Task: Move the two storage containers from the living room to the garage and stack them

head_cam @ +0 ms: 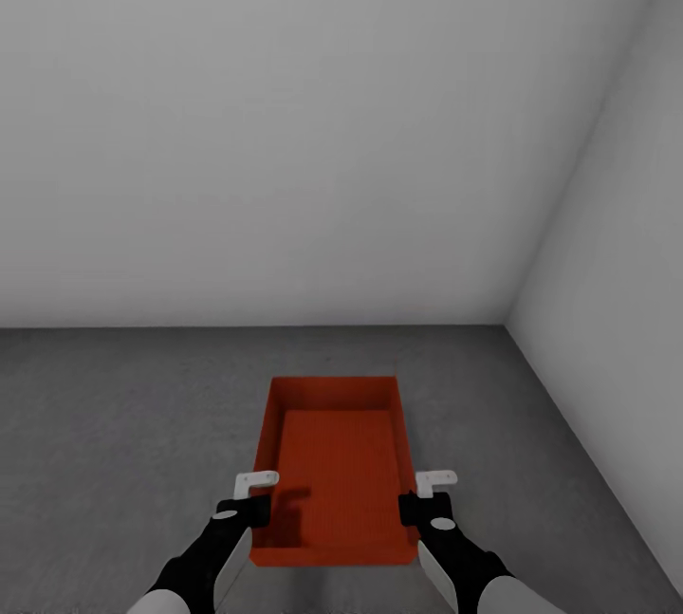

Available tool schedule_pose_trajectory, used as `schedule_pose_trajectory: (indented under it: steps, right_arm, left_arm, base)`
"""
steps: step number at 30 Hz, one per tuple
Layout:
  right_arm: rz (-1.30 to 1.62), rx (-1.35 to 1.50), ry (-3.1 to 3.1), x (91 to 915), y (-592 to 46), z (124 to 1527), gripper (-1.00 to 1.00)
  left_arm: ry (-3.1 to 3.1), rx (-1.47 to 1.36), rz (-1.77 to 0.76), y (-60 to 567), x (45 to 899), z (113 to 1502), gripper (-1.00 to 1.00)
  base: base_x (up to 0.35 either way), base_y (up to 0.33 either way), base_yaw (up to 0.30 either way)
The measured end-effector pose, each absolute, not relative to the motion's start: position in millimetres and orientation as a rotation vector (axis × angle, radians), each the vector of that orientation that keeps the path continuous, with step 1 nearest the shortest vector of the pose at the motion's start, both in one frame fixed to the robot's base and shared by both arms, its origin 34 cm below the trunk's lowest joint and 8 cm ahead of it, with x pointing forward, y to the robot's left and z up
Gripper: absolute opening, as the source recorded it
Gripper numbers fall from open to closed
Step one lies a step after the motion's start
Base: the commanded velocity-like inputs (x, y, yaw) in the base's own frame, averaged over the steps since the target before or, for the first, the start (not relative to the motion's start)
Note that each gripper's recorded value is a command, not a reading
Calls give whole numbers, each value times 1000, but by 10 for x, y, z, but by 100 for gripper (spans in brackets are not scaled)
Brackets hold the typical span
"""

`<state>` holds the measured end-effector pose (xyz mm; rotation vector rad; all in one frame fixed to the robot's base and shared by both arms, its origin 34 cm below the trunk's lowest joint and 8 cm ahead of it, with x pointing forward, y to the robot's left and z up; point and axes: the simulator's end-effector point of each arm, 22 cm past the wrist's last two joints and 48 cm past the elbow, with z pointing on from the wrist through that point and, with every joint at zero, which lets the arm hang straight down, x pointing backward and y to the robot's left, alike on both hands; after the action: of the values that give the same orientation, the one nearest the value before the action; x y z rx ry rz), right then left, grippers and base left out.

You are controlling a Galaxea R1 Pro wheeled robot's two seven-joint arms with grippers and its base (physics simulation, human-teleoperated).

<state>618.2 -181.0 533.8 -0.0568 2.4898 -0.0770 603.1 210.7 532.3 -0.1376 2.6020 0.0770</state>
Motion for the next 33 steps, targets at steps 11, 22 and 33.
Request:
schedule_pose_trajectory:
  steps: [11, 22, 33]
  right_arm:
    - [-79, -62, 2508, 6128, -1818, 5252, -100]
    - [-78, -61, 2514, 6110, -1817, 5222, -100]
    - [-78, -60, 2514, 6111, -1817, 5222, -100]
  left_arm:
    - [2621, -141, 76, 2104, 5973, 5238, -100]
    - [2627, -141, 77, 2104, 5958, 5211, -100]
    - [2626, -140, 77, 2104, 5959, 5211, -100]
  base:
    - [0, 0, 0]
    - [0, 0, 0]
    - [0, 0, 0]
